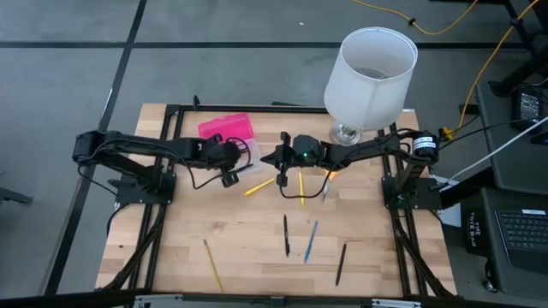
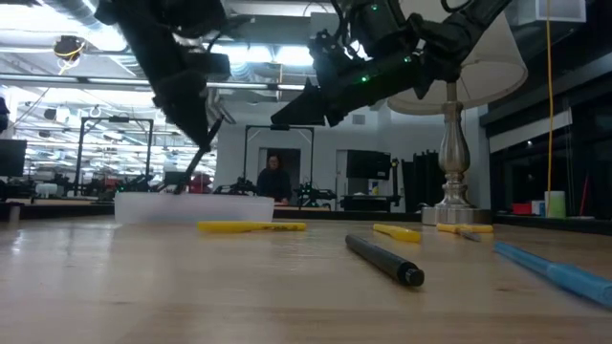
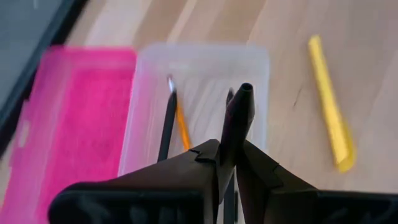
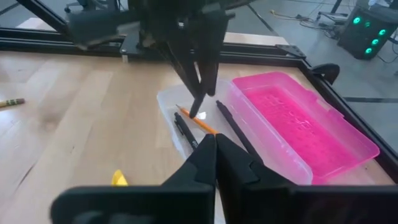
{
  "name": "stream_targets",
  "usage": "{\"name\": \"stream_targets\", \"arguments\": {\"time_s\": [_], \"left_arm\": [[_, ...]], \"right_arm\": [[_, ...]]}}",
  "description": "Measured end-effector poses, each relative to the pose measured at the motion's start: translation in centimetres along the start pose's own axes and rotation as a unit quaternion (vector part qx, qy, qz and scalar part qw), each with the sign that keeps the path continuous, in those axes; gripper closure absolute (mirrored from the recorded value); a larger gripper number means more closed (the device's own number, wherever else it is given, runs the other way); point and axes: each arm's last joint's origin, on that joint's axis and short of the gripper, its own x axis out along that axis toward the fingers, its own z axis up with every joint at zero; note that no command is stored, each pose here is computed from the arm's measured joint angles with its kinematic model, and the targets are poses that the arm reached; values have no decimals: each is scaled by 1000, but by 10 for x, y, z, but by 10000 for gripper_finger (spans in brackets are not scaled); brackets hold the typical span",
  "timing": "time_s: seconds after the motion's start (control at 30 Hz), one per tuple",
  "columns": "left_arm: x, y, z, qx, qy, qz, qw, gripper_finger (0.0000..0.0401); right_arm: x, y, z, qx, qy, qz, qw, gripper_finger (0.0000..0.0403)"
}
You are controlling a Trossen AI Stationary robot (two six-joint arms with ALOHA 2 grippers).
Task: Pick & place school supplies into a supply box
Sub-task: Put the black pen into the pink supply box, then put the yellow scissors into the pink supply box
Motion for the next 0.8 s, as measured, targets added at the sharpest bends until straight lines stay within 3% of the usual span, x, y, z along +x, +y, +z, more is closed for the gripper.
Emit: {"name": "stream_targets", "arguments": {"time_s": [0.2, 0.53, 0.8], "left_arm": [[11, -2, -5, 5, 41, 10, 999, 378], [15, -3, -5, 15, 47, 13, 999, 345], [15, 0, -4, 18, 28, 72, 997, 329]], "right_arm": [[0, 0, 0, 0, 0, 1, 1000, 388], [0, 0, 0, 0, -1, 0, 1000, 385], [0, 0, 0, 0, -1, 1, 1000, 394]]}}
